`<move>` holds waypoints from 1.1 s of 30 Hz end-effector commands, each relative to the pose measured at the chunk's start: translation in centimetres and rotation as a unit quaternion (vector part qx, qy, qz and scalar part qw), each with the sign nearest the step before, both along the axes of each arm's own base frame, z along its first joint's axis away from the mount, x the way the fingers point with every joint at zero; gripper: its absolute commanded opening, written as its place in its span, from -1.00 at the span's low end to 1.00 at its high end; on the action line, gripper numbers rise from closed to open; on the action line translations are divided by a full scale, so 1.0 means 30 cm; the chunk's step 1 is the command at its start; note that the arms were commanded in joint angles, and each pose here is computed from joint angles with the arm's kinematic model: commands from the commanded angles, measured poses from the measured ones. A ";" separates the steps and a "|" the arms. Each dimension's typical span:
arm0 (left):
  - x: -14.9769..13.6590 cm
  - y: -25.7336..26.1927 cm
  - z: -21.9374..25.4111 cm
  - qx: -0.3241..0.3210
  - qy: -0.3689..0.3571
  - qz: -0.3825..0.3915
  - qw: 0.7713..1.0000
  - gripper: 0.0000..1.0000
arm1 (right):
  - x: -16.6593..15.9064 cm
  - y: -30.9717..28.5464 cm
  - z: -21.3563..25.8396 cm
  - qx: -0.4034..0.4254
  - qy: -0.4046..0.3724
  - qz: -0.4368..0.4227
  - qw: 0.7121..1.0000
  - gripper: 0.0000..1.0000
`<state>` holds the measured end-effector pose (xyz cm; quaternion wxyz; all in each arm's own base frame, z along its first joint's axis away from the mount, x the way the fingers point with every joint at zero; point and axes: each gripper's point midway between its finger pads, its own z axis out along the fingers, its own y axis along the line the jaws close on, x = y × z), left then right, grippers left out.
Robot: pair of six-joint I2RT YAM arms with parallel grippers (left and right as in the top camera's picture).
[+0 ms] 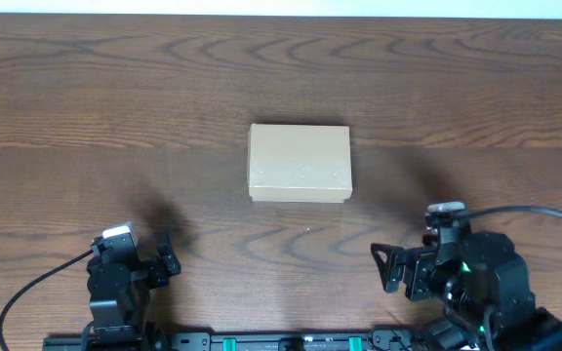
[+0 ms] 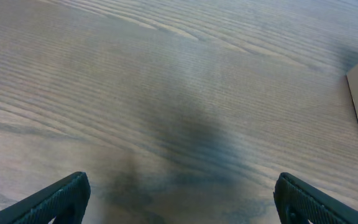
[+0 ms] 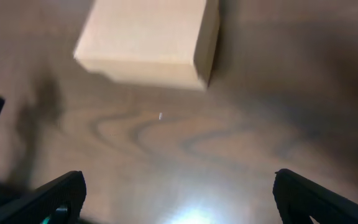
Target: Pack container
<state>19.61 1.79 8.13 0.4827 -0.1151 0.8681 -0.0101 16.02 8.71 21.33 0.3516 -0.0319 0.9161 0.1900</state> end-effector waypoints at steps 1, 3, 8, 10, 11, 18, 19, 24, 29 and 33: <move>-0.002 0.012 -0.009 0.014 0.002 0.004 1.000 0.91 | 0.003 -0.018 -0.023 -0.036 -0.057 0.026 0.997 0.99; -0.002 0.012 -0.009 0.014 0.002 0.004 1.000 0.91 | 0.005 -0.017 -0.050 -0.030 -0.080 0.028 0.996 0.99; -0.002 0.012 -0.008 0.014 0.002 0.004 1.000 0.91 | 0.027 -0.006 -0.143 -0.014 -0.117 0.026 0.993 0.99; -0.002 0.012 -0.008 0.014 0.002 0.004 1.000 0.91 | 0.039 0.009 -0.186 -0.004 -0.128 0.031 0.991 0.98; -0.002 0.012 -0.008 0.014 0.002 0.004 1.000 0.91 | 0.043 0.015 -0.200 -0.001 -0.131 0.033 0.991 0.98; -0.002 0.011 -0.009 0.014 0.002 0.004 1.000 0.91 | 0.071 0.062 -0.290 0.026 -0.155 0.053 0.986 0.98; -0.002 0.012 -0.008 0.014 0.002 0.004 1.000 0.91 | 0.072 0.064 -0.299 0.027 -0.157 0.053 0.986 0.98; -0.002 0.012 -0.009 0.014 0.002 0.004 1.000 0.91 | 0.074 0.066 -0.344 0.030 -0.163 0.054 0.985 0.99; -0.002 0.012 -0.008 0.014 0.002 0.004 1.000 0.91 | 0.073 0.070 -0.360 0.022 -0.166 0.062 0.984 0.98; -0.002 0.012 -0.008 0.014 0.002 0.004 1.000 0.91 | 0.067 0.079 -0.360 0.023 -0.166 0.069 0.983 0.99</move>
